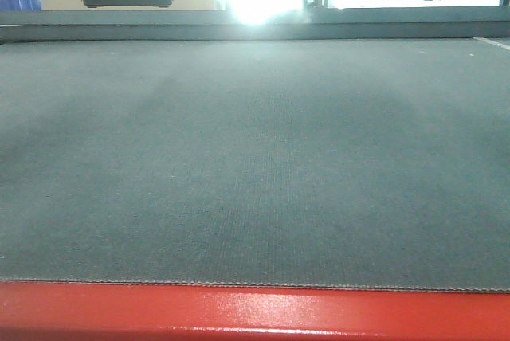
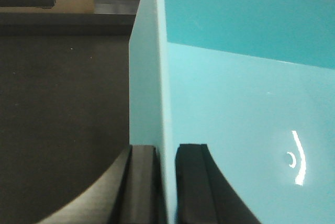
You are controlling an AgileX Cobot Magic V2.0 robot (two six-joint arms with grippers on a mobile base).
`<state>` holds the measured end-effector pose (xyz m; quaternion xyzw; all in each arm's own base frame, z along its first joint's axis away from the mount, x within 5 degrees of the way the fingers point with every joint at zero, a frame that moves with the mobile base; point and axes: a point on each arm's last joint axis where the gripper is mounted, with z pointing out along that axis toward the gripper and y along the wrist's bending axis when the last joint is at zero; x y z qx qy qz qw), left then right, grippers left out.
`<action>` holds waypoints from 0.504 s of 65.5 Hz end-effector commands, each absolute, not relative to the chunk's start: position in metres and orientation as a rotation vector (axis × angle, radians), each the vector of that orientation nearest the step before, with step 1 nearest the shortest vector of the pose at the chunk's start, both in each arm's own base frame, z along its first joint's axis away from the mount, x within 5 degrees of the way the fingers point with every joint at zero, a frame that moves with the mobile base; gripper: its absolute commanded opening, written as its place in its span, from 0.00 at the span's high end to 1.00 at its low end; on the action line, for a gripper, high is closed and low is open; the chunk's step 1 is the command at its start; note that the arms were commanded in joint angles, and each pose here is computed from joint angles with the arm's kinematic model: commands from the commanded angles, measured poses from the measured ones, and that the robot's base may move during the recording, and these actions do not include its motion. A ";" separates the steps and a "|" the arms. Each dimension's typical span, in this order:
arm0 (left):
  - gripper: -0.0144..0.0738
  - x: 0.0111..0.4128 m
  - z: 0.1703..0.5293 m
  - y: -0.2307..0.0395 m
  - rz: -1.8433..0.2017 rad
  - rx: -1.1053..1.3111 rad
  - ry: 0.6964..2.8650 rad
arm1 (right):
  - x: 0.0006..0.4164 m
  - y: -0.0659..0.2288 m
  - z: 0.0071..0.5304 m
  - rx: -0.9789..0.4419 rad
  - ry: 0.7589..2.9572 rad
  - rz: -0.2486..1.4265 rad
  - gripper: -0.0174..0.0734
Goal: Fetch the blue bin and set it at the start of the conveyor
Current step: 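Carry the teal bin over the grey conveyor belt on the red table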
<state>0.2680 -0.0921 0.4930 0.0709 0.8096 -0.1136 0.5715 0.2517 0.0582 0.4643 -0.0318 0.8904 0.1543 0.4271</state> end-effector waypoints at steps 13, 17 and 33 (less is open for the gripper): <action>0.96 0.263 0.508 -0.087 -0.255 0.158 1.802 | 0.251 0.050 0.470 -0.105 2.188 0.288 0.98; 0.96 0.263 0.508 -0.087 -0.255 0.158 1.802 | 0.251 0.050 0.470 -0.104 2.181 0.288 0.98; 0.96 0.263 0.508 -0.087 -0.255 0.158 1.802 | 0.254 0.050 0.474 -0.096 2.129 0.290 0.98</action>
